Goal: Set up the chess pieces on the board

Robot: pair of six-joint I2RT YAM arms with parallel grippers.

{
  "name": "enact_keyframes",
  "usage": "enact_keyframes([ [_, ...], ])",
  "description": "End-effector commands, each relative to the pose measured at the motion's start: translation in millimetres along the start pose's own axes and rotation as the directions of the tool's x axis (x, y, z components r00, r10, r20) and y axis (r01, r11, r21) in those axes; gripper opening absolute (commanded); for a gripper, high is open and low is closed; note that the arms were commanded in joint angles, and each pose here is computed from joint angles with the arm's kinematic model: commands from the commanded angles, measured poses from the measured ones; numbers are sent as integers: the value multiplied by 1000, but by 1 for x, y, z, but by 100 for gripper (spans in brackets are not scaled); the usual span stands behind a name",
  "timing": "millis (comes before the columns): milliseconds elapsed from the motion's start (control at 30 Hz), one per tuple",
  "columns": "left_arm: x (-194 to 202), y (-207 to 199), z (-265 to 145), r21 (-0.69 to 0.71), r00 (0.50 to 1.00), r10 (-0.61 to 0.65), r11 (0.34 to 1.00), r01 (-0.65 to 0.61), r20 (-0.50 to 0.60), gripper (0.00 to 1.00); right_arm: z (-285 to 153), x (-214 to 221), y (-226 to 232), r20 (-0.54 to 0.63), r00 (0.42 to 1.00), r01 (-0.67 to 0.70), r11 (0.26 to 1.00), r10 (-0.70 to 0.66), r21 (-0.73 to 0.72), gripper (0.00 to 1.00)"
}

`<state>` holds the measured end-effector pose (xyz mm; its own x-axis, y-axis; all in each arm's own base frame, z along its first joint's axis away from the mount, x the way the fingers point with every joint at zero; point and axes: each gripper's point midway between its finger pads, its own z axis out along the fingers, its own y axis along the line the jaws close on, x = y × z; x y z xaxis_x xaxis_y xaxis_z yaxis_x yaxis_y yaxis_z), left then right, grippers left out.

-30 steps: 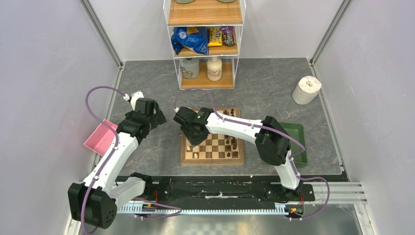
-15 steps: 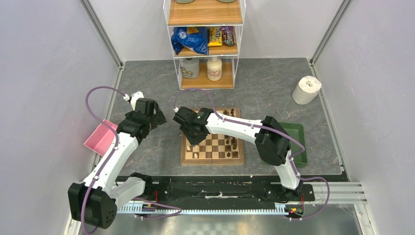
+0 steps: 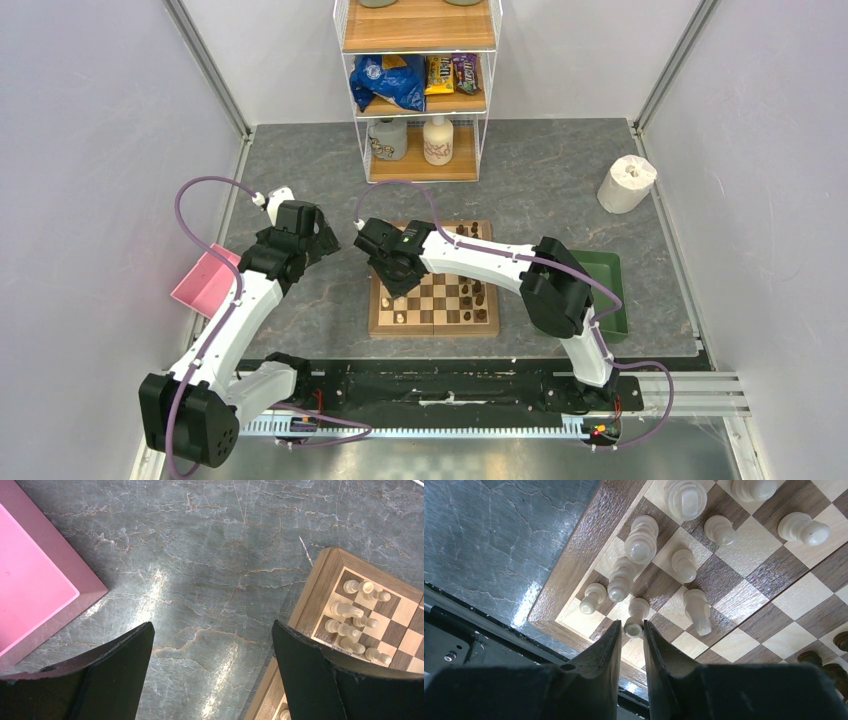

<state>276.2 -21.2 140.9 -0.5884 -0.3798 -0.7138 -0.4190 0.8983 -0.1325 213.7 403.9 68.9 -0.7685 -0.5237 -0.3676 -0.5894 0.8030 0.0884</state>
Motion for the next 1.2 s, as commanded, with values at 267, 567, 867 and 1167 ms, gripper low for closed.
enact_keyframes([
  [267, -6, -2, -1, 13, 999, -40, 999, 40, 25, 95, -9, -6, -5, 37, 999, -2, 1000, 1, 26, 20],
  [567, -7, -3, -2, 17, 999, -43, 999, 42, 29, 95, -54, -7, 15, 93, 996, 21, 999, -17, -43, 19],
  [867, -8, -3, -3, 20, 998, -47, 999, 47, 33, 95, -52, 6, 45, 73, 995, 80, 991, -72, -111, 19],
  [1167, -8, -2, -4, 21, 998, -53, 998, 52, 40, 95, -28, 12, 58, 59, 990, 134, 983, -128, -122, 19],
])
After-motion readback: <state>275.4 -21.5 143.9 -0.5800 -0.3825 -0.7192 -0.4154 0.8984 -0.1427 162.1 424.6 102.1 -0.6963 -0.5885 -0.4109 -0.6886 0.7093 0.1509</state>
